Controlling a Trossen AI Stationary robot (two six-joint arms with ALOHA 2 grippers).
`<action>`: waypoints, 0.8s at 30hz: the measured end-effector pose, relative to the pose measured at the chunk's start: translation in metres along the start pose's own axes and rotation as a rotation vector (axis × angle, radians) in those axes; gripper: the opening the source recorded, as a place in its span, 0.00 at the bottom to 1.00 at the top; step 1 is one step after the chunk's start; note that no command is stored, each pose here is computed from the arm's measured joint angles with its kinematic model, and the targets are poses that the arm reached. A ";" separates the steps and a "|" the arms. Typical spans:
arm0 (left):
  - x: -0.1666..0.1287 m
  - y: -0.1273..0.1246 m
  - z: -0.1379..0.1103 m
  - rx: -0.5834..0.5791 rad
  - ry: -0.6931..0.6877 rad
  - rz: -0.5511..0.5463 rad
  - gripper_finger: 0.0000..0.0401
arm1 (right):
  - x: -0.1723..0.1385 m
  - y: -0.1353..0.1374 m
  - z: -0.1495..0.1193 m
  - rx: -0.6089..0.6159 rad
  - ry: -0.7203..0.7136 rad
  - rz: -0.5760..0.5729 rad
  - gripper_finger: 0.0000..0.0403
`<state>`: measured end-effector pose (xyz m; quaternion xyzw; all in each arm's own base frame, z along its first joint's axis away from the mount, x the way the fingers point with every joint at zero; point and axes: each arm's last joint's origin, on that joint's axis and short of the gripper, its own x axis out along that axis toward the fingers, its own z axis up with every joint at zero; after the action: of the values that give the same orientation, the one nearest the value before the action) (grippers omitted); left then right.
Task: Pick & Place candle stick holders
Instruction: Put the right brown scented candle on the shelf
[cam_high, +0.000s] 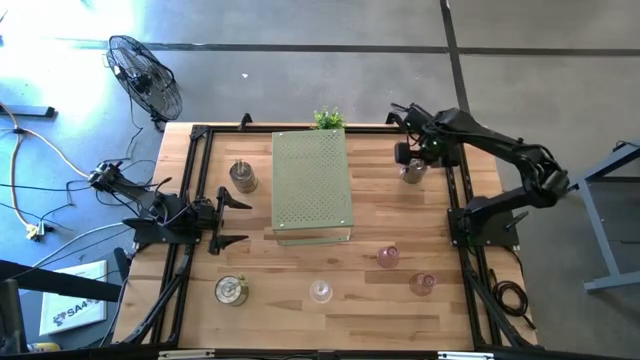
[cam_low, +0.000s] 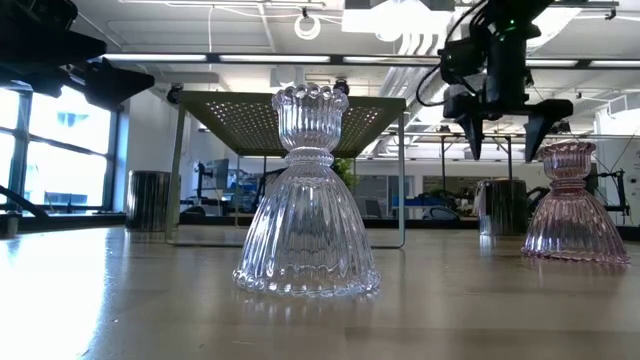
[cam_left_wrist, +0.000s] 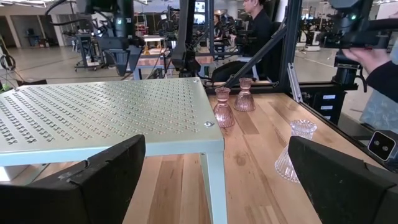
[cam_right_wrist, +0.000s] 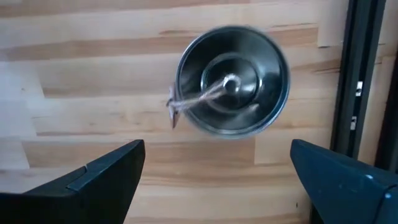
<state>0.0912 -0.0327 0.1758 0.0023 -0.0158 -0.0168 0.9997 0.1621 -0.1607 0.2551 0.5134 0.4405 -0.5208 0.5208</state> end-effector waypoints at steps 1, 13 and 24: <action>0.000 0.000 0.000 0.000 0.000 0.000 0.97 | 0.002 -0.002 0.002 0.013 0.001 -0.003 0.98; 0.000 0.000 0.000 0.000 0.000 0.000 0.97 | 0.018 -0.019 0.017 0.038 0.012 0.039 0.98; 0.000 0.000 0.000 0.000 0.000 0.000 0.97 | 0.020 -0.016 0.020 0.006 -0.018 0.076 0.98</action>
<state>0.0912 -0.0327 0.1758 0.0025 -0.0158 -0.0166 0.9997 0.1459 -0.1814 0.2355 0.5265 0.4147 -0.5065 0.5425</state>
